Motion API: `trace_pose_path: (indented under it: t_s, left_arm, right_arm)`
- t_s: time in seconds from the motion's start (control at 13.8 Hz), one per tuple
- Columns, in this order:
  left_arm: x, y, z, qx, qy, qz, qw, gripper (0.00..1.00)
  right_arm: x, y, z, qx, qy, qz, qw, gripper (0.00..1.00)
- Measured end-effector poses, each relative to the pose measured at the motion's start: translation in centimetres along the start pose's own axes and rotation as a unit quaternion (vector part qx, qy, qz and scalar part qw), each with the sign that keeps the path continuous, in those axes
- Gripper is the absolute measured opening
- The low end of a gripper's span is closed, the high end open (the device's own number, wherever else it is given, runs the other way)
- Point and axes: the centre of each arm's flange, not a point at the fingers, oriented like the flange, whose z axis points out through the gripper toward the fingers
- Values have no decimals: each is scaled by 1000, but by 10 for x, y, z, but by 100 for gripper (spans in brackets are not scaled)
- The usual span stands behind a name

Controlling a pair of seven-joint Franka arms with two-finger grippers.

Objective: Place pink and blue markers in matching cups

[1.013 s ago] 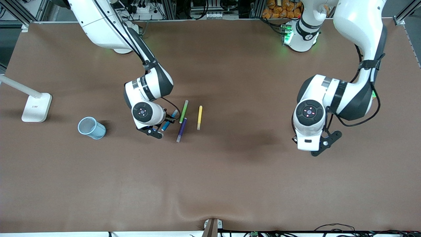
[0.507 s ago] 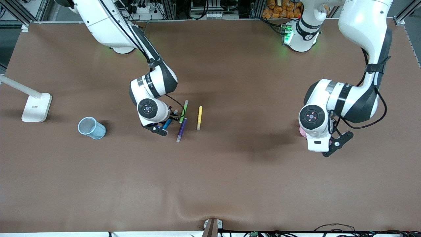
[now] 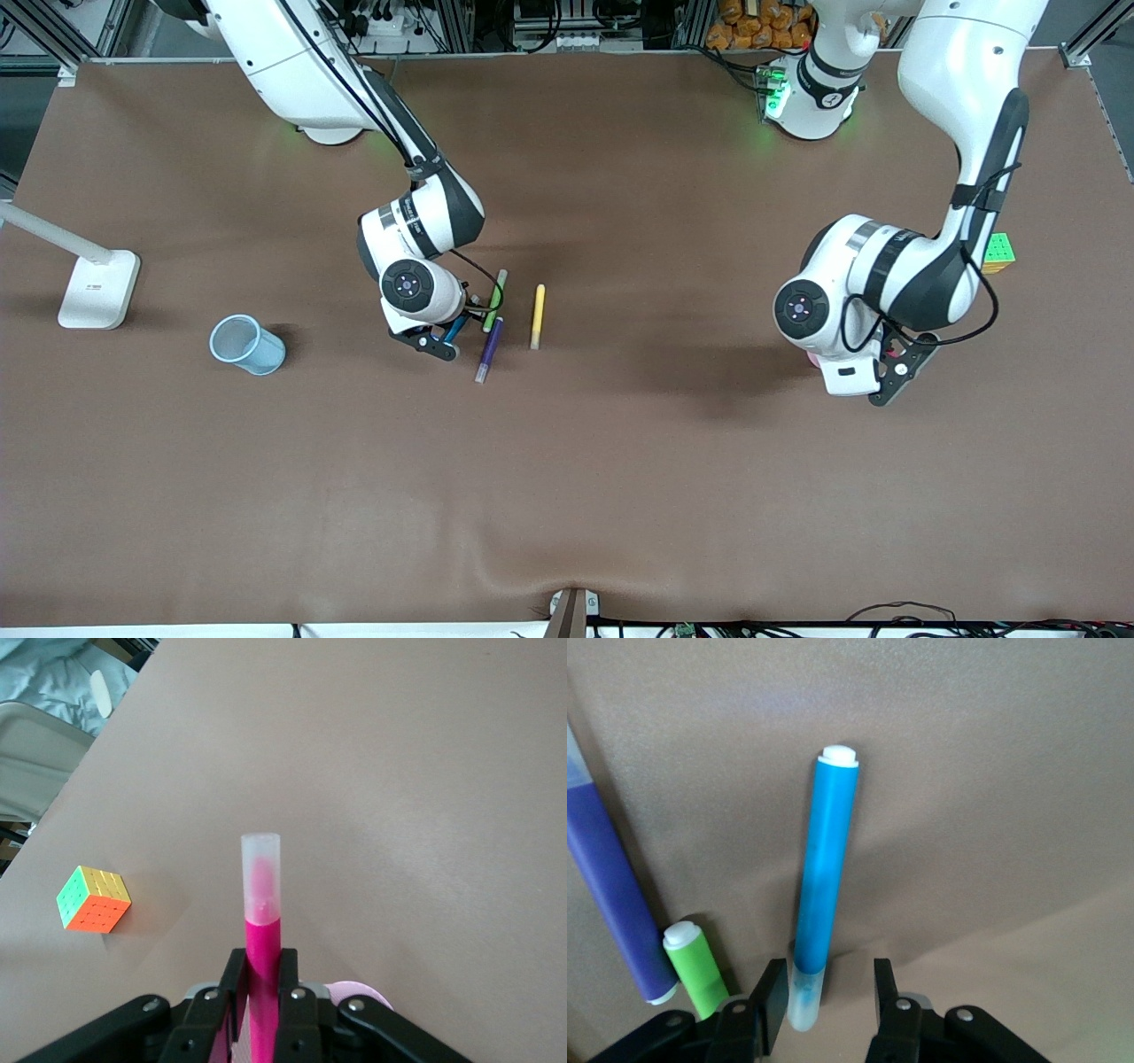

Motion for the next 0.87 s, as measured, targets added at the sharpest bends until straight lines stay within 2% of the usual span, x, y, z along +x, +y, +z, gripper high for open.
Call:
trace_pose_path:
  t_s: [0.36, 0.51, 0.58, 0.65, 0.72, 0.8, 0.87]
  left_arm:
    - [-14, 1, 7, 11, 17, -26, 999, 18]
    - [-15, 0, 8, 13, 17, -25, 999, 18]
    - [-15, 0, 8, 15, 17, -25, 999, 21]
    - [-16, 0, 8, 18, 17, -25, 999, 21]
    - [-16, -1, 9, 20, 17, -25, 999, 27]
    - [-16, -1, 8, 22, 17, -24, 999, 38]
    - [-17, -2, 8, 24, 17, -24, 999, 47]
  right_arm:
    - [-3, -5, 5, 7, 6, 2, 1000, 44]
    - [-4, -8, 8, 8, 8, 2, 1000, 40]
    - [-4, -9, 8, 11, 10, 2, 1000, 33]
    - [-5, -9, 8, 11, 10, 1, 1000, 33]
    - [-5, -10, 7, 13, 11, 1, 1000, 26]
    - [-5, -10, 7, 13, 11, 2, 1000, 16]
    - [-4, -9, 7, 9, 7, 3, 1000, 17]
